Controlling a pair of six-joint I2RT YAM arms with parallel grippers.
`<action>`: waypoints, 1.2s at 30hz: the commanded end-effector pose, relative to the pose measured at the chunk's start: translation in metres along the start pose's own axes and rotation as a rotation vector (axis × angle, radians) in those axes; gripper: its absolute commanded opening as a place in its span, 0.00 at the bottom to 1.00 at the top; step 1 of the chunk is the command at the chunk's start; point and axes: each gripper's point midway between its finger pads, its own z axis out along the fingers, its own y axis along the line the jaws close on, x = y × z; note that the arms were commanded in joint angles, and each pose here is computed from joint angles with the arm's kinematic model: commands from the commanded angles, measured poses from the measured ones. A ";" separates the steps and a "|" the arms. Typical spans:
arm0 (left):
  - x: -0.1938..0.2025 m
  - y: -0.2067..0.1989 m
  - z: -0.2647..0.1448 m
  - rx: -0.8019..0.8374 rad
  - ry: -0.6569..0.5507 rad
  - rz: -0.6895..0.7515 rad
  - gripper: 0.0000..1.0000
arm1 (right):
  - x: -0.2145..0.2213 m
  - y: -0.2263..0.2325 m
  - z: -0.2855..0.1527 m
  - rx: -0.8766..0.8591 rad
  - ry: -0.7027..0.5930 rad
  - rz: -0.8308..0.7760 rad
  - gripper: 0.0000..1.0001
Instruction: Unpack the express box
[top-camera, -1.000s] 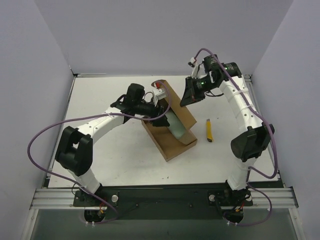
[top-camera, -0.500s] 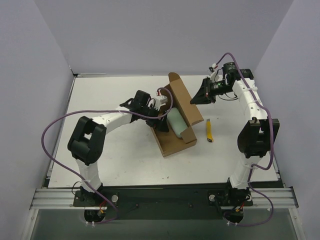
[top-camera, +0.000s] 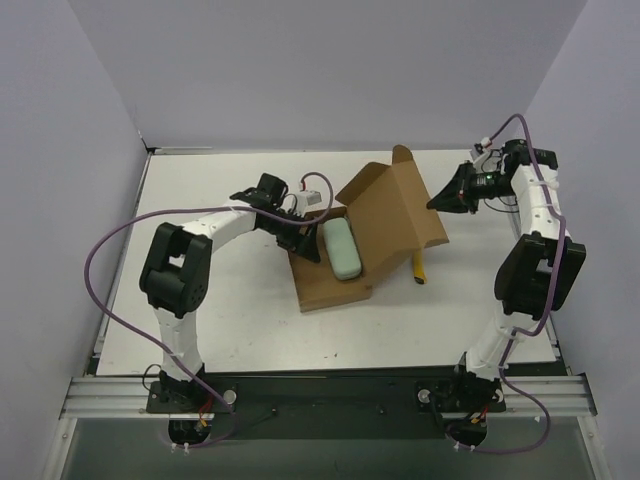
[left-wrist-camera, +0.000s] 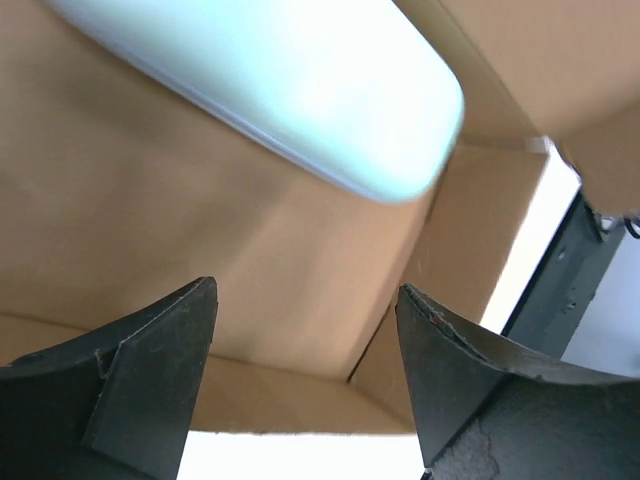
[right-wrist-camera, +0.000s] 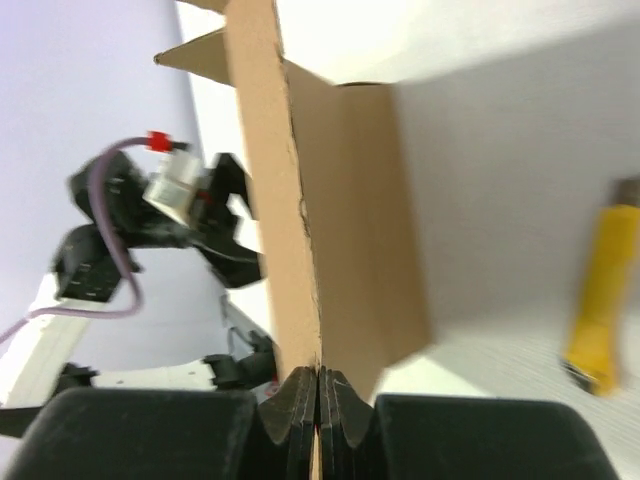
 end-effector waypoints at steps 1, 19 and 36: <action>0.012 0.038 -0.033 -0.086 0.036 -0.062 0.81 | 0.023 -0.043 -0.014 0.150 0.069 -0.034 0.00; -0.041 0.028 -0.038 -0.275 0.012 -0.179 0.96 | 0.120 -0.056 0.036 0.272 0.392 -0.233 0.00; 0.016 0.046 0.000 -0.436 0.169 -0.209 0.97 | 0.117 -0.045 0.035 0.253 0.356 -0.230 0.00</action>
